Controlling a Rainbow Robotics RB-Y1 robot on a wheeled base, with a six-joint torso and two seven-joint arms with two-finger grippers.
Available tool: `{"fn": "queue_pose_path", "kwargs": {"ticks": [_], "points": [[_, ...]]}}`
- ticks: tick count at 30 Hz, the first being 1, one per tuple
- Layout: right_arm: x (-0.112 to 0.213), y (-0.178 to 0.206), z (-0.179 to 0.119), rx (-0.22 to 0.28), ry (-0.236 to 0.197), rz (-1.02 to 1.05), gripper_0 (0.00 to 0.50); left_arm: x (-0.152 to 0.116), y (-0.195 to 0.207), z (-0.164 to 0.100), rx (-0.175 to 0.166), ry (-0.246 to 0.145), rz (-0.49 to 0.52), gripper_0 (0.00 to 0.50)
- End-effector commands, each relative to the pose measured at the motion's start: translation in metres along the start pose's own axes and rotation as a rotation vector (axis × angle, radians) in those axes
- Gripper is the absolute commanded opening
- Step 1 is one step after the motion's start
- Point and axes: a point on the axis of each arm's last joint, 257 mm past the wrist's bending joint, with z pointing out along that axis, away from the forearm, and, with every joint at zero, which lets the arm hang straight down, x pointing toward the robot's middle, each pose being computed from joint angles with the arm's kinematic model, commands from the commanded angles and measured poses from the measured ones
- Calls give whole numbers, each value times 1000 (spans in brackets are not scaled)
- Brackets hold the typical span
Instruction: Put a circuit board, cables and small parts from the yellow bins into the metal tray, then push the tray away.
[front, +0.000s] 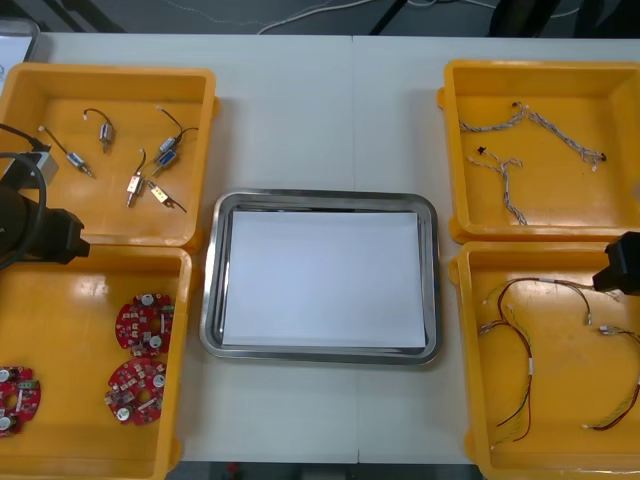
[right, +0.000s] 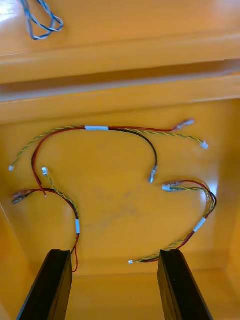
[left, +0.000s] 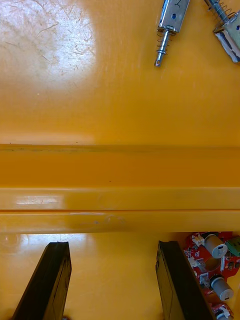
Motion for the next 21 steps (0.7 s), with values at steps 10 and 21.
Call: {"fn": "queue_pose_path", "kwargs": {"ticks": [10,21], "points": [[31,-47,9,-4,2,162,500,40,29,-44,-51,16,101,500],[47,-62,27,-14,-20,390,500,97,53,-58,-99,27,101,500]]}}
